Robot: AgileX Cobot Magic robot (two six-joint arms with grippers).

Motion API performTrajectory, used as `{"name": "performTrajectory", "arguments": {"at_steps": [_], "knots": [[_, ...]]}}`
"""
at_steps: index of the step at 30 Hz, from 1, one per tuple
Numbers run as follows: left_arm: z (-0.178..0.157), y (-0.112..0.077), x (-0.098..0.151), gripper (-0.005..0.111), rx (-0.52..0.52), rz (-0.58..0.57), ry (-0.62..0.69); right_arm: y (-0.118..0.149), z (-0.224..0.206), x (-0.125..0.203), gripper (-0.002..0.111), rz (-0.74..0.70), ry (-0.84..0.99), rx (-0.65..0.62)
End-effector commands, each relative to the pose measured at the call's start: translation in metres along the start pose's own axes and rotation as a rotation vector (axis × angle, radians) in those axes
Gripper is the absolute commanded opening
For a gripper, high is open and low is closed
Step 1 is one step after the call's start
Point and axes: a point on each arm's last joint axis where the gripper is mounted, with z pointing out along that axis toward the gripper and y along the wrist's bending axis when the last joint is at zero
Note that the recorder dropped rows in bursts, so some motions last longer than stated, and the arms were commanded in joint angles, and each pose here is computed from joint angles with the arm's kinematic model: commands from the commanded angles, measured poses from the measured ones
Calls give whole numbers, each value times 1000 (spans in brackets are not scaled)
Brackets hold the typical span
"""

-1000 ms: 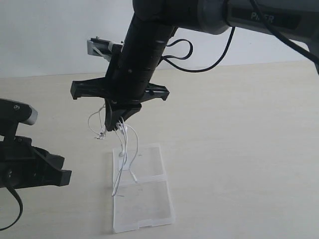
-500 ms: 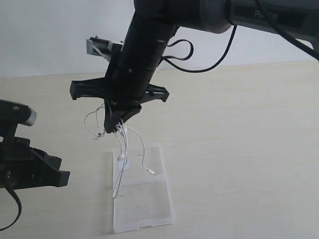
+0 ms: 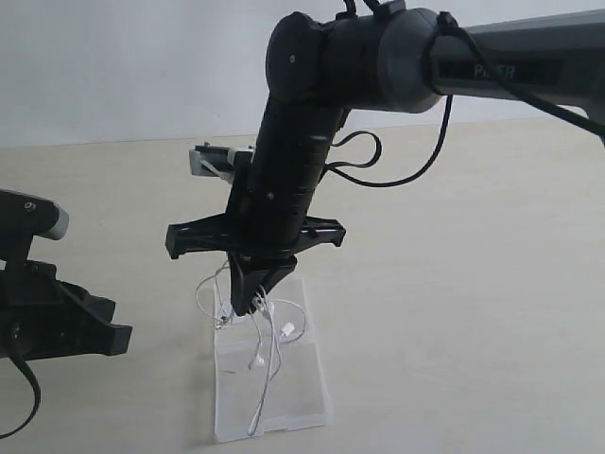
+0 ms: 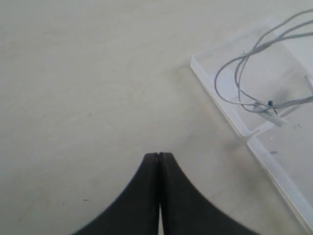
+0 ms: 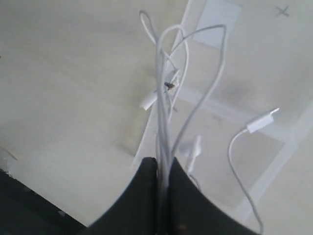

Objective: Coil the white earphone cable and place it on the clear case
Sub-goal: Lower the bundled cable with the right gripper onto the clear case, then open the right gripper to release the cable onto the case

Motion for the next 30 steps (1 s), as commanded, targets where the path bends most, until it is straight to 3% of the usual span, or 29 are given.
{"name": "performTrajectory", "arguments": {"at_steps": [1,8,15,19,21,24,26,30], "knots": [[-1,1,1,0,-5,-3,-1,-11,5,5,0,5,16,99],[-1,-3,-1,0,29,-2,-22,-12,10,7,0,46,33,86],[-1,-3,-2,0,31,-2,-23,-27,57,-5,0,160,78,79],[-1,-2,-1,0,26,-2,-20,-28,61,-10,0,163,28,74],[-1,-2,-1,0,26,-2,-20,-28,61,-10,8,165,31,75],[-1,-2,-1,0,26,-2,-20,-25,55,-8,34,159,76,75],[-1,-2,-1,0,26,-2,-20,-21,49,-9,45,150,86,72],[-1,-2,-1,0,26,-2,-20,-12,33,-19,53,125,32,55]]}}
